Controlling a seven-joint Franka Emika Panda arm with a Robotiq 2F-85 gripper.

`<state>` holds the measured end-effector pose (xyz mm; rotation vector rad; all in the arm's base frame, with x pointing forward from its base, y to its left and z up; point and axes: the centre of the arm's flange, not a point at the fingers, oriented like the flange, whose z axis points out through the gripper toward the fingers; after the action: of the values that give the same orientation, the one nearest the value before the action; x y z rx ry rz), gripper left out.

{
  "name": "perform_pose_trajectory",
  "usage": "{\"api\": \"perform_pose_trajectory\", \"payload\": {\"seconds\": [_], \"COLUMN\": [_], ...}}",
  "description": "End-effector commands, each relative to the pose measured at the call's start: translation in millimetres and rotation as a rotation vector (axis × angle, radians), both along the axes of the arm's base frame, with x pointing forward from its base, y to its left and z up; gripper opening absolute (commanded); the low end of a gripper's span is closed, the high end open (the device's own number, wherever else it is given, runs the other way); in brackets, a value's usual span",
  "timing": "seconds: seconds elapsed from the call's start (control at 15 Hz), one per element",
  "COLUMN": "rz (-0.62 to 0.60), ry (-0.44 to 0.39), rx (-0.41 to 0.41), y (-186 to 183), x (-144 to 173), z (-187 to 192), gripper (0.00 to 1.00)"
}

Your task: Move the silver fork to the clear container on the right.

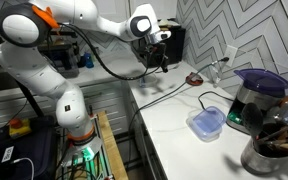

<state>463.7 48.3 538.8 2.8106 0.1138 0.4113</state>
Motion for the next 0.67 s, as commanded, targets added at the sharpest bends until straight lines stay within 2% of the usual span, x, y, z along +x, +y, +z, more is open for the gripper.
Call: {"api": "perform_pose_trajectory", "payload": {"seconds": [0.0, 0.13, 0.2, 0.27, 0.4, 0.47, 0.6], "rz": [-0.168, -0.272, -0.193, -0.210, -0.201, -0.257, -0.348], "ry": [-0.106, -0.141, -0.094, -0.101, -0.098, -0.136, -0.210], "rx": [-0.040, -0.051, -0.029, -0.031, -0.033, -0.093, -0.142], "y": [-70.4, -98.6, -83.0, -92.7, -89.6, -90.4, -118.6], "x": [-12.2, -19.3, -8.1, -10.6, -9.8, -3.7, -1.6], "z": [23.0, 32.9, 28.1, 31.8, 30.8, 23.4, 13.9], "gripper": [0.03, 0.03, 0.03, 0.11, 0.11, 0.03, 0.03]}}
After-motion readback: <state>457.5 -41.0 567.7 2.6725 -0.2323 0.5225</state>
